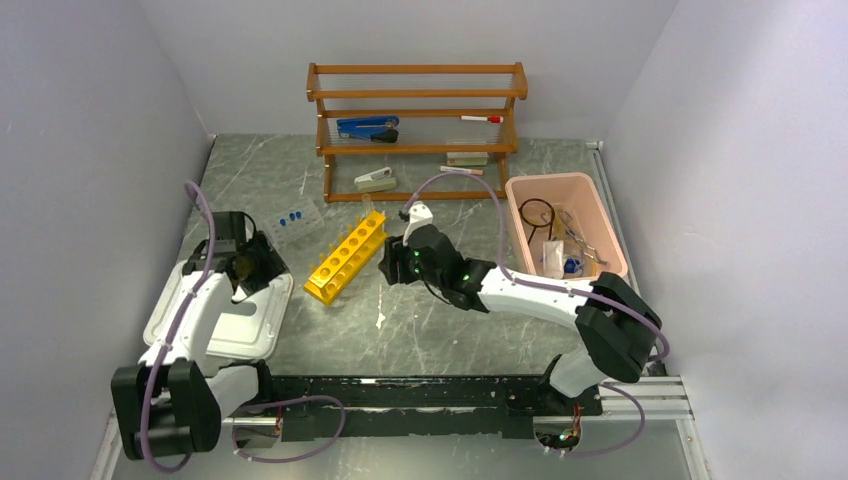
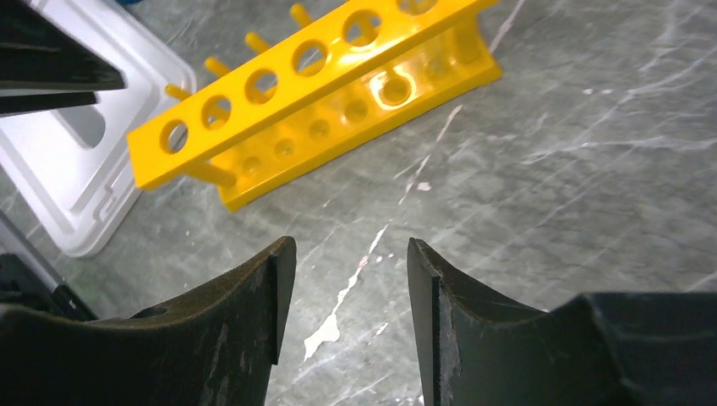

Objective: Organize the chemistry lab equipment

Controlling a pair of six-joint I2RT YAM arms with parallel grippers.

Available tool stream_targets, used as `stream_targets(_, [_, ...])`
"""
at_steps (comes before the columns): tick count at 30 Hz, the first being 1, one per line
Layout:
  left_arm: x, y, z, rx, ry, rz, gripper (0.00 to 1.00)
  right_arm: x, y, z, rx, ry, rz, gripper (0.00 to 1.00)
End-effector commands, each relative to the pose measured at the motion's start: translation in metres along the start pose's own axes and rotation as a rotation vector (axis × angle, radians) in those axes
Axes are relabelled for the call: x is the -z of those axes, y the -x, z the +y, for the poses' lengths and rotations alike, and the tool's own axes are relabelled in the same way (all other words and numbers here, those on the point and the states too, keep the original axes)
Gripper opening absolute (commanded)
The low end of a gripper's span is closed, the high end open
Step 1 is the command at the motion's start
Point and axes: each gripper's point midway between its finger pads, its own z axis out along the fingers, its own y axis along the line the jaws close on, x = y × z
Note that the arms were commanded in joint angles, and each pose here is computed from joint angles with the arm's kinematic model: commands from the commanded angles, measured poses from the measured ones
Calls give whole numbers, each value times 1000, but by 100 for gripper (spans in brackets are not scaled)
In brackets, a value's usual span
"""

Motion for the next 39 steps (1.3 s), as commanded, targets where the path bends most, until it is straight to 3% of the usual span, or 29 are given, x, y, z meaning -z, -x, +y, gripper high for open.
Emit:
stream_targets(1, [-23,-6,-10,59,-58,32,57,-1,3,15,27,11,-13,54])
stream_targets(4, [-38,-3,-6,85,-13,28,50,-1,3,18,25,16,-22,54])
stream_targets(15, [-71,3,6,66,156,2,41,0,3,17,50,3,-44,54])
stream_targets(23, [-87,-3,12,33,215,53,31,-1,7,17,71,-6,-60,54])
stream_targets(31, [-71,-13,13,14,238,141,5,0,10,27,102,-3,-71,54])
stream_targets(39, [-52,-9,7,94,211,87,6,2,11,38,110,16,-76,54])
